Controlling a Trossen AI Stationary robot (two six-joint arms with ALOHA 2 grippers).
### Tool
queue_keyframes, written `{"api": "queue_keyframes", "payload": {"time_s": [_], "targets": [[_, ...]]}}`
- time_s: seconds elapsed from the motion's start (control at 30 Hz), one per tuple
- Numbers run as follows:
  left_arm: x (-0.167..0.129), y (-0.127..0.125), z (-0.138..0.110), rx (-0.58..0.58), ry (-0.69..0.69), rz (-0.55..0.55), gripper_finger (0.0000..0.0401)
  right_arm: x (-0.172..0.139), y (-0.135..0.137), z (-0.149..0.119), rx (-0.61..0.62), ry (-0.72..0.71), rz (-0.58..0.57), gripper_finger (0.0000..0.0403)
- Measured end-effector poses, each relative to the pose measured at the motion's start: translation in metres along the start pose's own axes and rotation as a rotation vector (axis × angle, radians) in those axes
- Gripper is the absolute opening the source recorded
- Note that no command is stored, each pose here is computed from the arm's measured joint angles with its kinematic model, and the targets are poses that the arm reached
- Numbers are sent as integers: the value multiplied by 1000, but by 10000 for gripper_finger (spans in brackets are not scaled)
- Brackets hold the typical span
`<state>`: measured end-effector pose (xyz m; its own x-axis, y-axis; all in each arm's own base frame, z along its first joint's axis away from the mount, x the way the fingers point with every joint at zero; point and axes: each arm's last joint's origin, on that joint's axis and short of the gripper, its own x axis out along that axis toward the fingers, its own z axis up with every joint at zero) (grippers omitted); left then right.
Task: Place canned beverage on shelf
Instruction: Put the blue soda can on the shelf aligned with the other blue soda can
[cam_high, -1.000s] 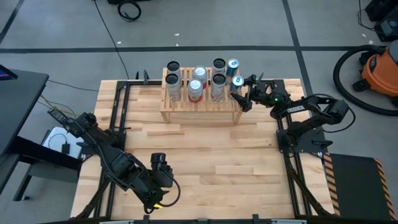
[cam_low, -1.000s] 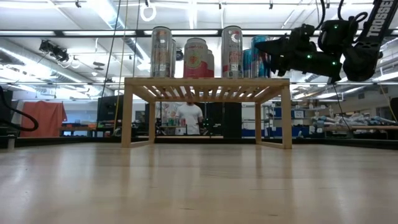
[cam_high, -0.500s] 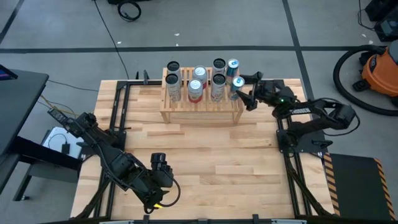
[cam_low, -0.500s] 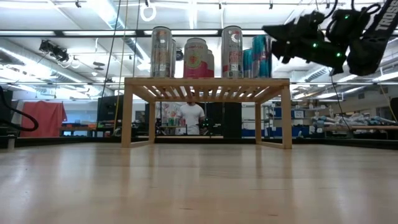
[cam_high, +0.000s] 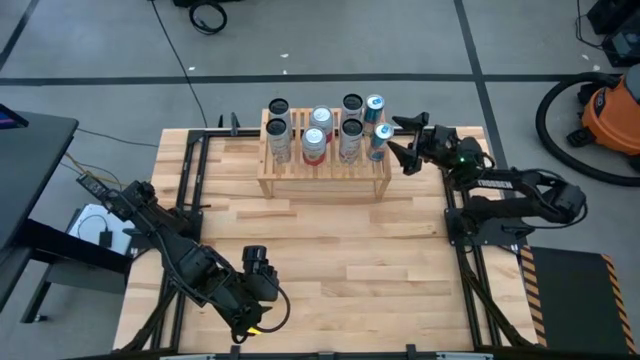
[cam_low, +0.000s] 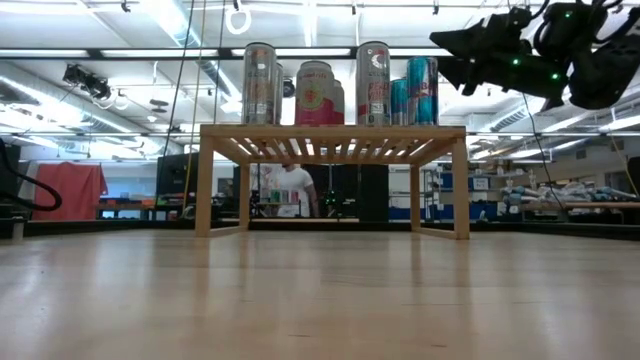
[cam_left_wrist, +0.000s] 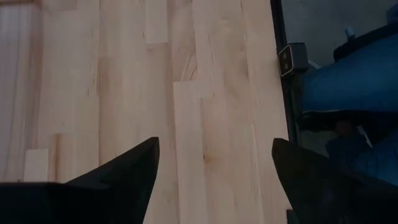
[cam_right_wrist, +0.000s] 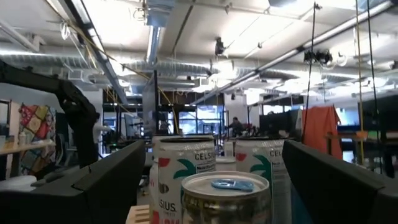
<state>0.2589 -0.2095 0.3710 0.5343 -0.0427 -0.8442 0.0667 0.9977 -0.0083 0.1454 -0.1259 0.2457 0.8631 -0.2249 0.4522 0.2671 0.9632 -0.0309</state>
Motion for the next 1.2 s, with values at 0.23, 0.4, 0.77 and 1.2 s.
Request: {"api": "queue_keyframes", "payload": {"time_s": [0.23,0.4,0.77,1.2], "targets": [[0,-1,0,3,0,-2,314,-2,4,7,45,14,66,390],[0,-1,0,3,0,-2,314,-5,8,19,7,-27,86,390],[0,-1,0,2,2,-4,314,-26,0,26,21,153,-45,378],[0,-1,0,3,2,-4,314,-31,4,21,72,250,24,374]]}}
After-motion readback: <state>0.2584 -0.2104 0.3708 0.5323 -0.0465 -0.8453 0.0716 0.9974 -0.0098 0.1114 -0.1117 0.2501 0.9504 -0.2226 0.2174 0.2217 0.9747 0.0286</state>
